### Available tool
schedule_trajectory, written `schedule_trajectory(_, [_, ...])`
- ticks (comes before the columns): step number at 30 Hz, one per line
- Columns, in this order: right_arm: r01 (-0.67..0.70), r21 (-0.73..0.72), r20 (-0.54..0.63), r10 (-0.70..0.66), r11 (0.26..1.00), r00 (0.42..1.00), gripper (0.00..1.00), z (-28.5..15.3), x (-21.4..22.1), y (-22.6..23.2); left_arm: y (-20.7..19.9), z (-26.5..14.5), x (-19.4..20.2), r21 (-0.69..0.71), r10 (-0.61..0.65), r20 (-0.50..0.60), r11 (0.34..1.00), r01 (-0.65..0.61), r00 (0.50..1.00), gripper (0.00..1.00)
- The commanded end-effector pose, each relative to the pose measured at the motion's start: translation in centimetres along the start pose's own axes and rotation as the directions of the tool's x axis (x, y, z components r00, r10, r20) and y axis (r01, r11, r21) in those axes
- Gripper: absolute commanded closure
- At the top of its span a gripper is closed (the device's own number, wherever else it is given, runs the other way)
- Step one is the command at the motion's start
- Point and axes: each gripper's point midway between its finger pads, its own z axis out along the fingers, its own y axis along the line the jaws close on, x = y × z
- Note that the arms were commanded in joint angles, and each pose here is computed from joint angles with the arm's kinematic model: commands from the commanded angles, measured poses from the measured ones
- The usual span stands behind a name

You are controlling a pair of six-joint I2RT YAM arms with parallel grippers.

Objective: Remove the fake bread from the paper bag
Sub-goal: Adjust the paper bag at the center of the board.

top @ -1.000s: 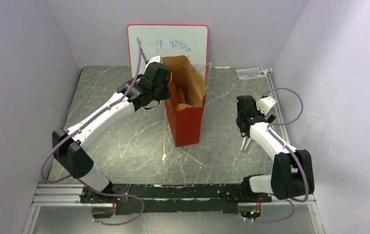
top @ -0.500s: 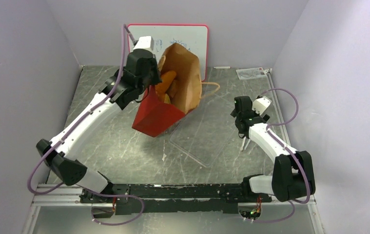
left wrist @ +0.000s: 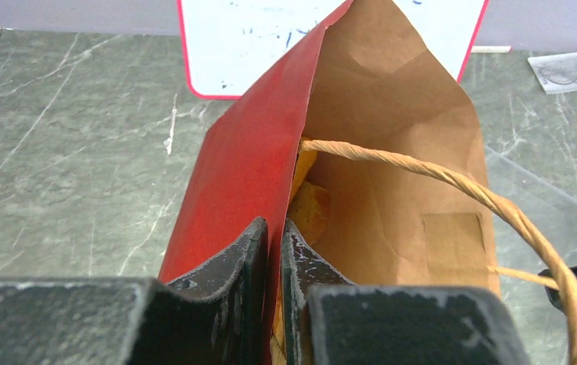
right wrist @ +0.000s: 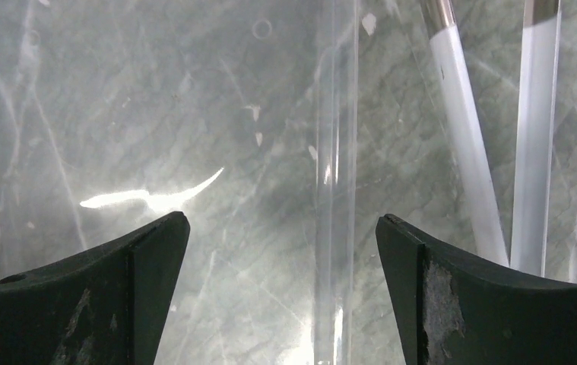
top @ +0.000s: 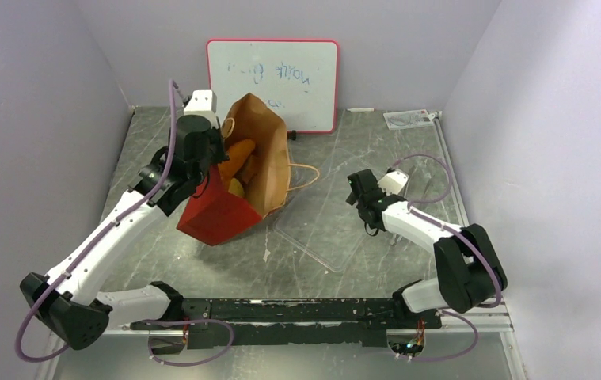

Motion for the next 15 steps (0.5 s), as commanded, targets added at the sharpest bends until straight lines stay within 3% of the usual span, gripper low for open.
schedule_trajectory(1, [-0.054,0.003,-0.034,0.054,0.999,0.998,0.04,-0.4,1.4,-0.7,0.3,-1.1,-3.9,0.037,-0.039,0.152,0.999,0.034,0.988,0.93])
schedule_trajectory(12, [-0.054,-0.016,-0.105,0.052,0.998,0.993,0.13,0.1,5.0,-0.6,1.0,-1.4,-2.0,0.041,-0.010,0.139,0.999,0.005,0.990,0.93])
schedule_trajectory(15, [-0.056,-0.019,-0.128,0.053,0.998,0.990,0.27,0.0,6.3,-0.1,0.9,-1.5,-2.0,0.047,-0.011,0.140,0.999,0.005,0.990,0.93])
